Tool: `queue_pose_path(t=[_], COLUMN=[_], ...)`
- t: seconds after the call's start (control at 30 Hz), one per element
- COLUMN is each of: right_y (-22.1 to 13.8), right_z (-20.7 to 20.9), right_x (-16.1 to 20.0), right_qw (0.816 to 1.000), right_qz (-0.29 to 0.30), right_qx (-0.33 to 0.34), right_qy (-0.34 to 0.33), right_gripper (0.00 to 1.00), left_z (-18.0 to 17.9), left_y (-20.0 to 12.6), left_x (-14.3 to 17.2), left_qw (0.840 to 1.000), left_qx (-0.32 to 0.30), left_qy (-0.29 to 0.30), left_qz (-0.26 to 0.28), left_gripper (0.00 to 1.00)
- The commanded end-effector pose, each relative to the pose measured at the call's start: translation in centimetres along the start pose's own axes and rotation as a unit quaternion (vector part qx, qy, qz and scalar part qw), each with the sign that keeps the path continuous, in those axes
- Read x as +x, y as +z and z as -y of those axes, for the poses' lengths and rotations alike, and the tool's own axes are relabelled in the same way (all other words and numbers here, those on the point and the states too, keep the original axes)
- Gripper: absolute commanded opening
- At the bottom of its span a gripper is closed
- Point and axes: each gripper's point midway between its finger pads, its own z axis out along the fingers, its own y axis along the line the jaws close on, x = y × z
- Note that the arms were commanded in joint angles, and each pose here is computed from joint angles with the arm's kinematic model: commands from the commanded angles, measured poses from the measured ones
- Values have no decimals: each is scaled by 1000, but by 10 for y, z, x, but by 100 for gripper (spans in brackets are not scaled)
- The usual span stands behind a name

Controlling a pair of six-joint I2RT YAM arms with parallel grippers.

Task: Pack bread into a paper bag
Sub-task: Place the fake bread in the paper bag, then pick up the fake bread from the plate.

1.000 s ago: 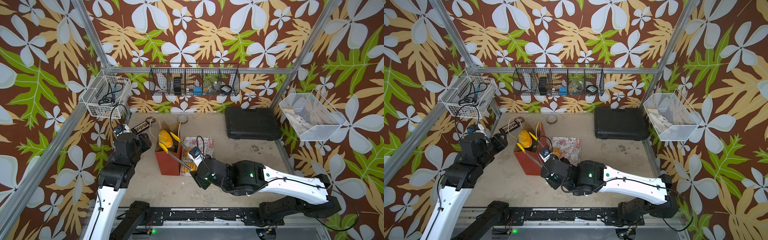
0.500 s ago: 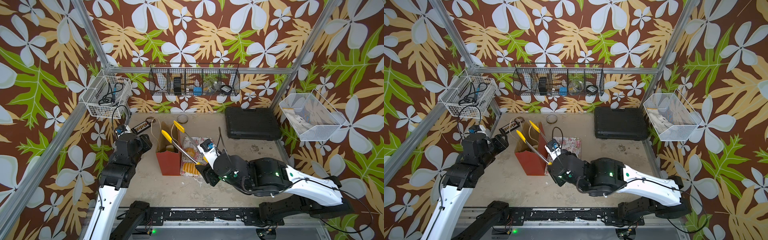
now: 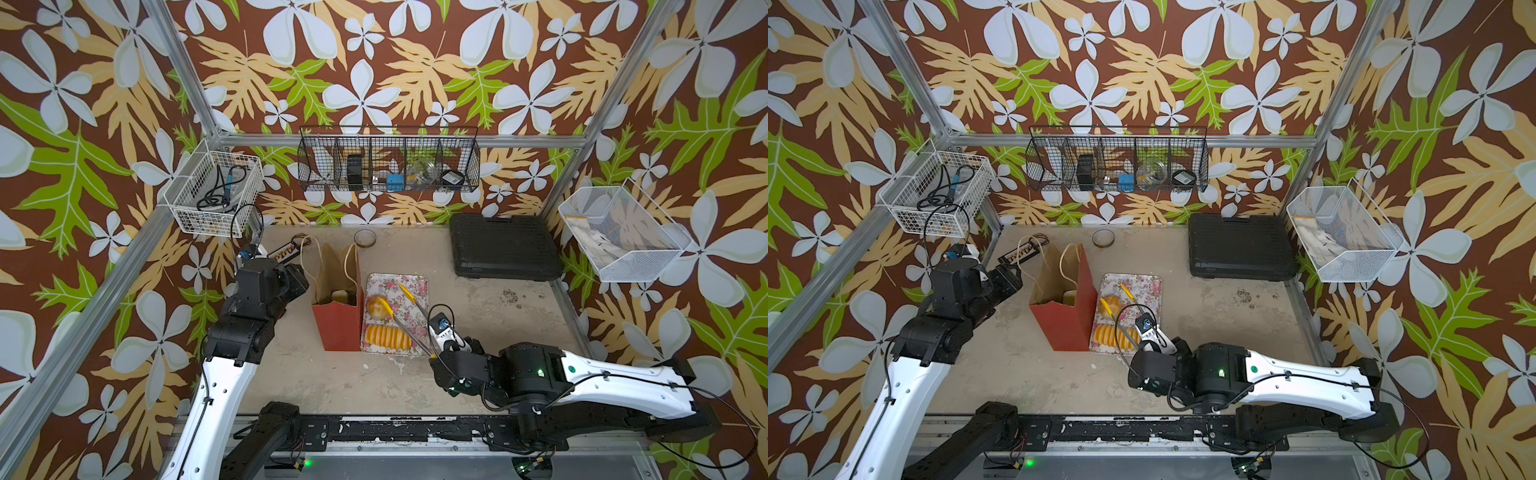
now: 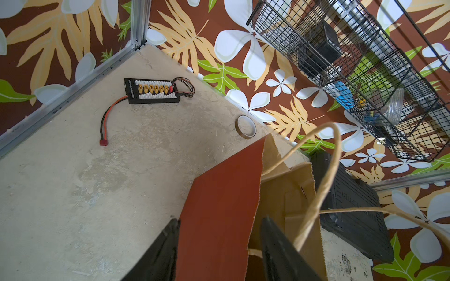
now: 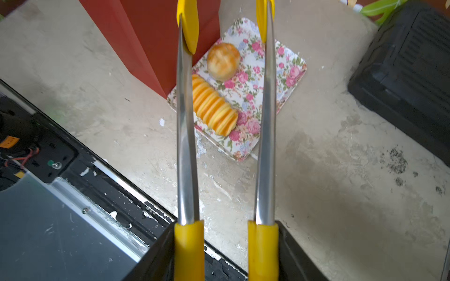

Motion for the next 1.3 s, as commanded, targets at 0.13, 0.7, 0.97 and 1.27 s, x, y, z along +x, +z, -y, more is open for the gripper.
queue_pose_path(t=[0.13, 0.7, 0.97, 1.27], right_y=[34, 123, 147, 166], right_z=[-6, -9, -3, 7], right_x=[-6, -16, -8, 2], right_qw=[994, 994, 996, 996], right_qz=[30, -15, -43, -70], right_qx=[-55, -88, -64, -43], right_qy=[91, 58, 36, 30], right_gripper=[61, 63, 65, 67], left_z=[4, -2, -3, -5], left_y=[-7, -18, -18, -18], left_x=[-6, -8, -6, -6], left_qw=[1000, 1000, 1000, 1000], left_qx=[10, 0, 0, -4], left_qy=[-5, -2, -1, 1], left_qz=[10, 18, 18, 20], left_gripper=[57, 57, 57, 58])
